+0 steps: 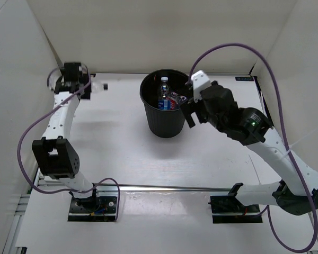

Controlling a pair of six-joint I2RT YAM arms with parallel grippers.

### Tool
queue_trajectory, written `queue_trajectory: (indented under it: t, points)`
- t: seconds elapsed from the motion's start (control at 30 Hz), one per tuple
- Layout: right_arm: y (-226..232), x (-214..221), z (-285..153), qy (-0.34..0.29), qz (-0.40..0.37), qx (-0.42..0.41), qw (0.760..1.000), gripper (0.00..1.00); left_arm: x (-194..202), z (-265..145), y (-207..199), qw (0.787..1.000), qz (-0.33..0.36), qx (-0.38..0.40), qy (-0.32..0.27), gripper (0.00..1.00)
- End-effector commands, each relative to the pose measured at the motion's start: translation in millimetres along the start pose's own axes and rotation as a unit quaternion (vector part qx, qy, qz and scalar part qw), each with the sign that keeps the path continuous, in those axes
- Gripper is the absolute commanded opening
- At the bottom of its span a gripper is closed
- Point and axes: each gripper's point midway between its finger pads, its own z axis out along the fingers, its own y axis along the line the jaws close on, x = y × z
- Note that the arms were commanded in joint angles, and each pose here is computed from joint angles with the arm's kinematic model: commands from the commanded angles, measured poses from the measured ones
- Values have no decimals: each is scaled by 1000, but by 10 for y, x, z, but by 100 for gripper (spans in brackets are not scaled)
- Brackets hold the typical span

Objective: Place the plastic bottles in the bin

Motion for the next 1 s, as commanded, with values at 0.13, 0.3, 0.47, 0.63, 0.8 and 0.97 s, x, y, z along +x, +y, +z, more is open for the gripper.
queue_trajectory:
  t: [0.13, 0.3, 0.47, 0.63, 0.8, 0.97]
  points:
    - [-628, -310, -269, -64, 85, 124, 987, 100, 402, -1146, -1665, 956, 149, 254, 10, 10]
    - [-851, -251, -275, -64, 147, 157, 974, 100, 1392, -1556, -2058, 885, 288, 358, 77, 11]
    - [-1095, -182, -275, -70, 233, 154, 958, 100, 2319, -1716, -1675, 822, 421, 370, 104, 14]
    - [-1073, -206, -296, -72, 238, 147, 957, 100, 2652, -1557, -1140, 803, 491, 323, 101, 17]
    - [-1054, -173, -238, -64, 240, 146, 958, 100, 2735, -1605, -931, 783, 527, 316, 97, 34]
    - [-1182, -3, -124, -37, 307, 180, 934, 100, 2749, -1948, -973, 752, 560, 343, 59, 100]
